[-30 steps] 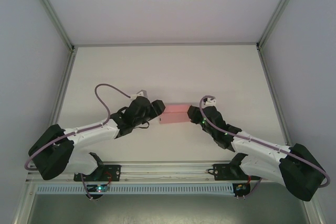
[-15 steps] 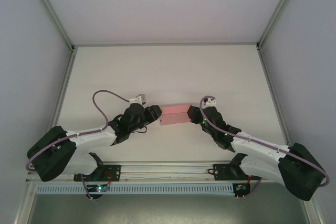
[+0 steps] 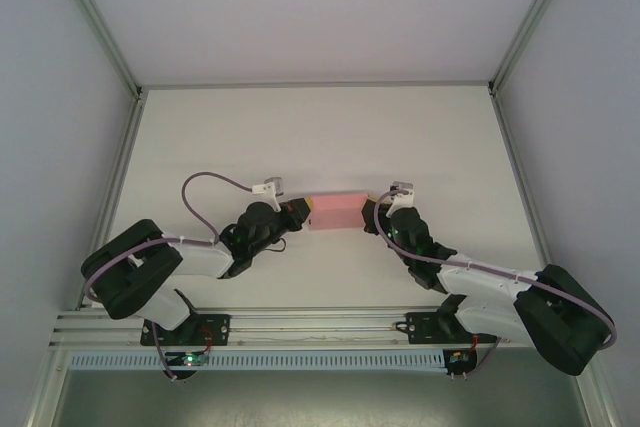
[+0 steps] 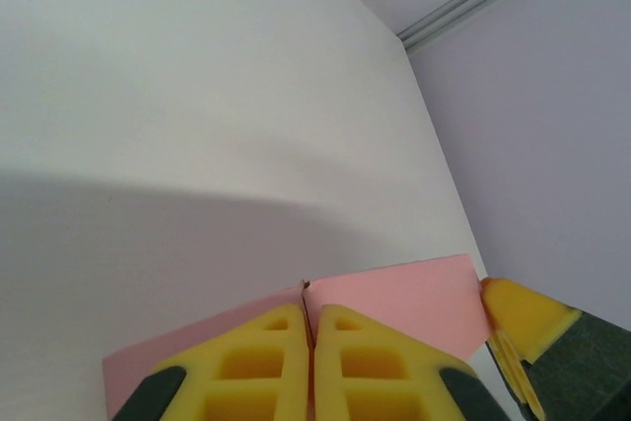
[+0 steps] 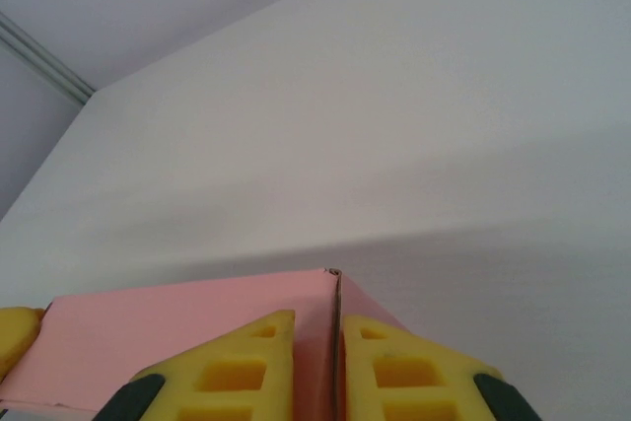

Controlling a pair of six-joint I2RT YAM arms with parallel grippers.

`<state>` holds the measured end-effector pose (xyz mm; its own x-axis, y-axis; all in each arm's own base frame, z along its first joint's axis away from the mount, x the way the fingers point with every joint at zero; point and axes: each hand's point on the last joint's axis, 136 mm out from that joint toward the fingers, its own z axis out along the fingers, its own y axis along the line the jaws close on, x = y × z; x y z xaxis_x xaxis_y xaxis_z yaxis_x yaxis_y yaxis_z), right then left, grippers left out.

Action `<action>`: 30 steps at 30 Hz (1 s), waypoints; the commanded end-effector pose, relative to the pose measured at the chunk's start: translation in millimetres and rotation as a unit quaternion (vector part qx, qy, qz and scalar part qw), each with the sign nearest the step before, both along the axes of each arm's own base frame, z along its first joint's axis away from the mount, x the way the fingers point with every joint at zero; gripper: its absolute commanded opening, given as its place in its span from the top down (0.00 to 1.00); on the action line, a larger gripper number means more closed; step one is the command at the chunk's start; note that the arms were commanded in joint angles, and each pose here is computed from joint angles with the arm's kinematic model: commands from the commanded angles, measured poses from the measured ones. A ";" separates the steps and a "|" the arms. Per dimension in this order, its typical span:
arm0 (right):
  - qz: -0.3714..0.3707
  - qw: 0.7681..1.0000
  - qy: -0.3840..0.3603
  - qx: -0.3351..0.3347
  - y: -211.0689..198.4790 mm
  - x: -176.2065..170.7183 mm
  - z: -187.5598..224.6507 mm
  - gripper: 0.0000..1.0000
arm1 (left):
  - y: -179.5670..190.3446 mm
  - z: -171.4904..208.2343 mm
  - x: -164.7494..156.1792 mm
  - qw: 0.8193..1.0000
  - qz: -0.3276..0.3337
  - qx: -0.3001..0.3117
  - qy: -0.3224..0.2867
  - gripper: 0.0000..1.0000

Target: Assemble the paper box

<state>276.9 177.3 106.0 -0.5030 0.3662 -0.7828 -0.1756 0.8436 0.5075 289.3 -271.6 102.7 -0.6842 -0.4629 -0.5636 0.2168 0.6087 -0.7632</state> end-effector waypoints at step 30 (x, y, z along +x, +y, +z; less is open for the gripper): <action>0.060 0.995 0.006 -0.077 14.1 14.0 70.3 0.34 | 26.6 48.4 -2.1 0.969 0.009 0.243 0.037 0.00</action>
<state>285.5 180.4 140.3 -0.6034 0.2349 -0.7621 -0.1520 0.9042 0.3991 290.6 -266.1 152.9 -0.7219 -0.2115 -0.6589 0.1952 0.8513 -0.4871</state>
